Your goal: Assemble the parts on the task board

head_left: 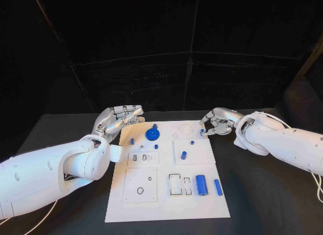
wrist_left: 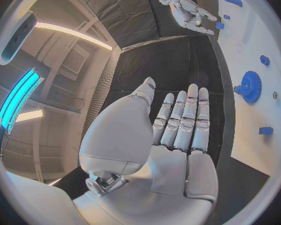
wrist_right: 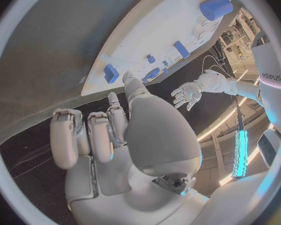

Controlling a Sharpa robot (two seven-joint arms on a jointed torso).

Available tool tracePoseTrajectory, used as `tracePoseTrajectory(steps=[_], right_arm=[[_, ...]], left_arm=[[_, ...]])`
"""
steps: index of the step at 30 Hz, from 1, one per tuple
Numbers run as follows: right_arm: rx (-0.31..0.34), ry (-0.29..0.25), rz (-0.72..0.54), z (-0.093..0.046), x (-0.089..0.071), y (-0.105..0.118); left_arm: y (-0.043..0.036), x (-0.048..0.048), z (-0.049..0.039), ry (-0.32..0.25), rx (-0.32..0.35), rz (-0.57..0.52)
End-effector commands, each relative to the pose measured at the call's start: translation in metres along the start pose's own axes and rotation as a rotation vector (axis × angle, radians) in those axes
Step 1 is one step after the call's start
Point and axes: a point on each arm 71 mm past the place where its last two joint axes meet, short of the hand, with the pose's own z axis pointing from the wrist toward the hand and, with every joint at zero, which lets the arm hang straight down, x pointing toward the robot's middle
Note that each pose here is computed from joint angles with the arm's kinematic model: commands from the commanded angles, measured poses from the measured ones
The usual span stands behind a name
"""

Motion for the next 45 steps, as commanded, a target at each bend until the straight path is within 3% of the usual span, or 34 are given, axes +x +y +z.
tracePoseTrajectory(steps=[1, 20, 45], right_arm=[[0.008, 0.032, -0.022, 0.0016, 0.002, 0.0001], [0.04, 0.07, -0.037, 0.0064, 0.0075, -0.0018], [0.056, 0.069, -0.038, 0.0098, 0.0103, -0.0033]], left_arm=[[-0.001, 0.0017, 0.0005, 0.015, 0.009, -0.003], [-0.0012, 0.0009, 0.0001, 0.013, 0.009, -0.002], [-0.0011, 0.0003, 0.0001, 0.012, 0.009, -0.001]])
